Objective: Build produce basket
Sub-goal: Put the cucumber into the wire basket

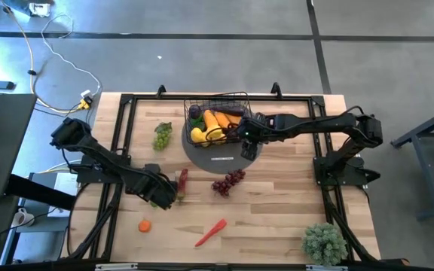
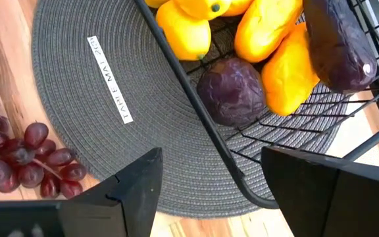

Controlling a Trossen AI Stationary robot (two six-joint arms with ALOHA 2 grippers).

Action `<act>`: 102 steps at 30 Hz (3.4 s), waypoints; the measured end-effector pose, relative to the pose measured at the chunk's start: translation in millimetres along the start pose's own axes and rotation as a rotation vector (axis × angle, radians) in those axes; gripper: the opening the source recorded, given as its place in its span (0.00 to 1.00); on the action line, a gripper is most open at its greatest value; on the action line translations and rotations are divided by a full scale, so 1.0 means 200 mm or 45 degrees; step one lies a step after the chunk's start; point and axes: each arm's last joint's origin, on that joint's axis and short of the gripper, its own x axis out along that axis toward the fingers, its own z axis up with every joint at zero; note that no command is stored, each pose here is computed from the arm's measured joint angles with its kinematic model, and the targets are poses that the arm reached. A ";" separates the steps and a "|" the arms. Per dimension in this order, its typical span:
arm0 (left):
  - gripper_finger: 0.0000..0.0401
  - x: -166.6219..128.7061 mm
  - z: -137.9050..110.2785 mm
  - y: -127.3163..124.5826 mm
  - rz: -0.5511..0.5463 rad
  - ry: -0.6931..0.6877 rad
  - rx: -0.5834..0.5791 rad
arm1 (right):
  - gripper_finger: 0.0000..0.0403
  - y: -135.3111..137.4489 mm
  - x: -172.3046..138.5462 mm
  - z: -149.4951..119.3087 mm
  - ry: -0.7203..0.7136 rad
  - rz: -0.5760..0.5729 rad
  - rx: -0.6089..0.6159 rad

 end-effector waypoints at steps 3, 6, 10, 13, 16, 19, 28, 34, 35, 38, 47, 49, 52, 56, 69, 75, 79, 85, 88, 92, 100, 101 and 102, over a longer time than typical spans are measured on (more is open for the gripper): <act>0.64 0.04 0.01 0.02 0.039 0.001 -0.010 | 0.59 0.00 0.00 0.00 0.008 0.000 -0.002; 0.64 0.07 0.01 0.03 0.058 -0.010 -0.030 | 0.59 0.00 0.00 0.00 0.008 0.001 -0.002; 0.64 0.13 0.01 0.05 0.047 0.006 -0.045 | 0.59 0.00 0.00 0.00 0.010 0.000 -0.002; 0.64 0.19 0.01 0.06 0.014 0.024 -0.054 | 0.59 0.00 0.00 -0.01 0.016 0.000 -0.003; 0.63 0.24 0.01 0.08 -0.001 0.034 -0.062 | 0.59 0.00 0.00 -0.01 0.016 0.000 -0.003; 0.61 0.27 0.01 0.09 -0.014 0.046 -0.060 | 0.59 0.00 0.00 -0.01 0.016 0.000 -0.003; 0.37 0.27 0.00 0.08 -0.057 0.048 0.072 | 0.59 0.00 0.00 -0.01 0.016 -0.001 0.068; 0.28 0.25 0.01 0.08 -0.081 0.048 0.127 | 0.59 0.00 0.00 -0.01 0.015 -0.006 0.129; 0.28 0.24 0.01 0.09 -0.090 0.049 0.127 | 0.59 0.00 0.00 -0.01 0.014 -0.006 0.130; 0.30 0.22 0.03 0.09 -0.107 0.049 0.117 | 0.59 0.00 0.00 0.00 -0.001 -0.005 0.135; 0.30 0.10 0.11 0.11 -0.316 -0.053 0.109 | 0.59 0.00 0.00 0.02 -0.064 0.005 0.225; 0.30 0.07 0.14 0.12 -0.369 -0.084 0.102 | 0.59 0.00 0.00 0.03 -0.081 0.008 0.233; 0.30 0.03 0.18 0.13 -0.442 -0.139 0.091 | 0.59 0.00 0.00 0.05 -0.119 0.014 0.248; 0.30 -0.02 0.24 0.14 -0.535 -0.216 0.078 | 0.59 -0.02 0.00 0.07 -0.179 0.016 0.302; 0.30 -0.18 0.48 0.24 -0.708 -0.534 0.101 | 0.59 -0.16 0.02 0.15 -0.363 -0.012 0.444; 0.30 -0.24 0.59 0.26 -0.767 -0.704 0.166 | 0.59 -0.24 0.01 0.20 -0.494 -0.025 0.510; 0.30 -0.28 0.67 0.26 -0.796 -0.813 0.191 | 0.59 -0.30 0.01 0.23 -0.569 -0.045 0.530; 0.30 -0.31 0.78 0.24 -0.802 -0.955 0.244 | 0.59 -0.37 0.01 0.23 -0.592 -0.071 0.571; 0.30 -0.33 0.85 0.23 -0.813 -1.047 0.294 | 0.59 -0.40 0.02 0.23 -0.595 -0.083 0.584; 0.30 -0.36 0.94 0.22 -0.848 -1.139 0.332 | 0.59 -0.43 0.01 0.24 -0.622 -0.094 0.599; 0.30 -0.37 1.10 0.23 -0.851 -1.279 0.402 | 0.59 -0.46 0.01 0.24 -0.653 -0.108 0.622; 0.30 -0.37 1.12 0.23 -0.862 -1.297 0.421 | 0.59 -0.46 0.01 0.24 -0.653 -0.108 0.622; 0.30 -0.37 1.13 0.22 -0.875 -1.314 0.432 | 0.59 -0.46 0.01 0.24 -0.653 -0.108 0.622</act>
